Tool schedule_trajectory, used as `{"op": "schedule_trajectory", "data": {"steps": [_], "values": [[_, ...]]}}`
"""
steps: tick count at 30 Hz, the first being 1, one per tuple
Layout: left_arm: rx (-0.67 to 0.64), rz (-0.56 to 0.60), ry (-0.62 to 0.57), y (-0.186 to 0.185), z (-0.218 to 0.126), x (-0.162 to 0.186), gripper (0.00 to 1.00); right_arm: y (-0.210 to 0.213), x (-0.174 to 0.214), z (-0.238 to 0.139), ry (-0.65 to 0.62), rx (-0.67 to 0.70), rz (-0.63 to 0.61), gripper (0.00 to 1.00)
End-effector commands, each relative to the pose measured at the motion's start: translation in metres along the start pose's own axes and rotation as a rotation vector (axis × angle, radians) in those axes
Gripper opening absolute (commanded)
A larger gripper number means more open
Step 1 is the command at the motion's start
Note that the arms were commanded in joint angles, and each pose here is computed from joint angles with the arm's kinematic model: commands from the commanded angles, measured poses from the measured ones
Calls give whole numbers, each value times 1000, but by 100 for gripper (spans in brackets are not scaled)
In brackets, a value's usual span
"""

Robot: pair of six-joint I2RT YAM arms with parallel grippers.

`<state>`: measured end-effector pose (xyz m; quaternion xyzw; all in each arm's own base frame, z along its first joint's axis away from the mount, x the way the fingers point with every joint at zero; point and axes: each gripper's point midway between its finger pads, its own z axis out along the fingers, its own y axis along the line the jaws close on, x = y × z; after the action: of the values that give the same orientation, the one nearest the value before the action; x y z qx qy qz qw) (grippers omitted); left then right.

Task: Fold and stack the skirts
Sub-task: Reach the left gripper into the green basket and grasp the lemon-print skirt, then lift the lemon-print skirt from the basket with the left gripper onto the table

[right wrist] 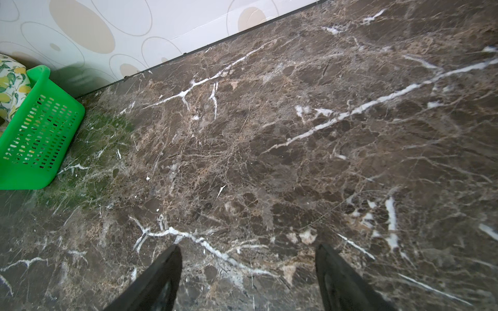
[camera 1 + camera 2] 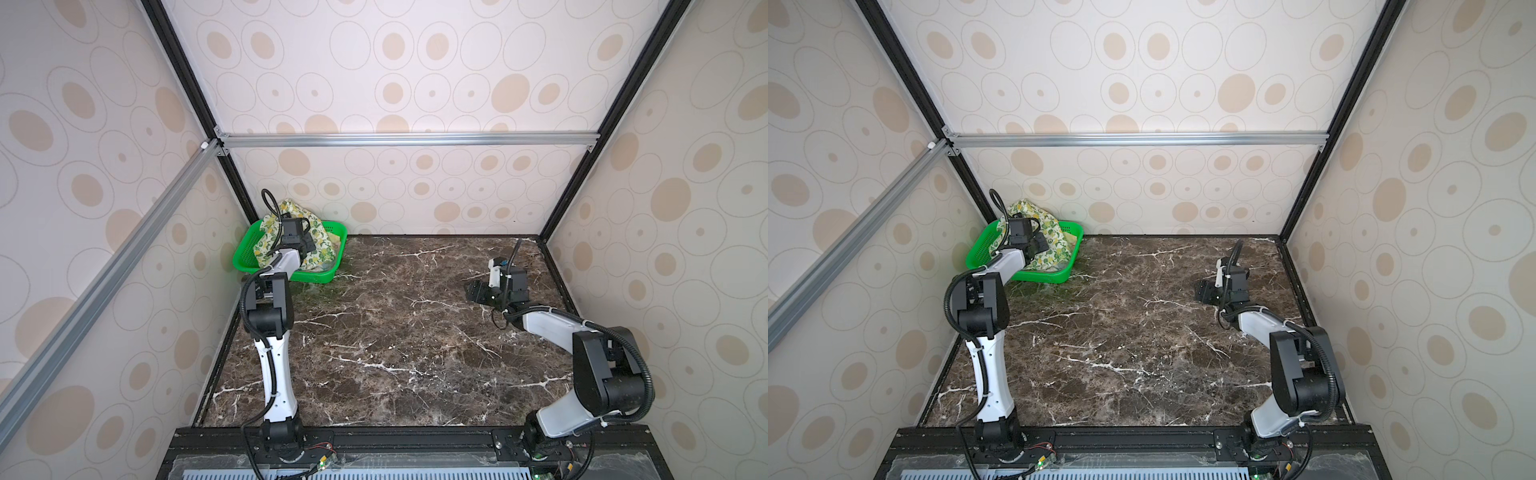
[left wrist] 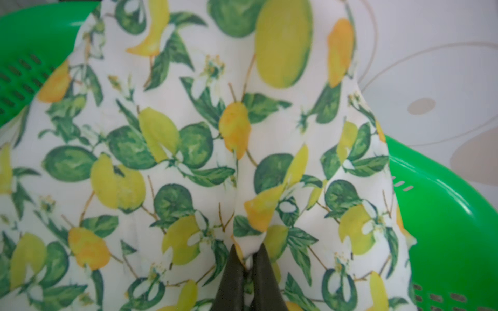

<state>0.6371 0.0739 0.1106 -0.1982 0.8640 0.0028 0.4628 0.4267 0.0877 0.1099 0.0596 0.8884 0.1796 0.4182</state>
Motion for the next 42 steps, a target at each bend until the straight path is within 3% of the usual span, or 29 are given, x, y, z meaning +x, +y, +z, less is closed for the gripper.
{"op": "schedule_trajectory", "data": {"steps": [1, 6, 12, 20, 28, 35, 42], "values": [[32, 0, -47, -9, -19, -21, 0, 7, -5, -5, -15, -12, 3, 81], [60, -12, -89, -13, -39, -35, 0, 8, -4, -7, -15, -17, 7, 81], [100, 7, -154, -27, -85, -80, 0, 13, -8, -14, -30, -26, 2, 80], [162, 52, -337, -52, -188, -158, 0, 23, -24, -31, -67, -45, -9, 80], [298, 80, -540, -90, -316, -214, 0, 33, -35, -55, -112, -69, -16, 80], [566, 93, -608, -145, -407, -220, 0, 41, -43, -81, -149, -79, -31, 81], [798, 75, -568, -190, -455, -168, 0, 46, -43, -111, -160, -81, -35, 81]]}}
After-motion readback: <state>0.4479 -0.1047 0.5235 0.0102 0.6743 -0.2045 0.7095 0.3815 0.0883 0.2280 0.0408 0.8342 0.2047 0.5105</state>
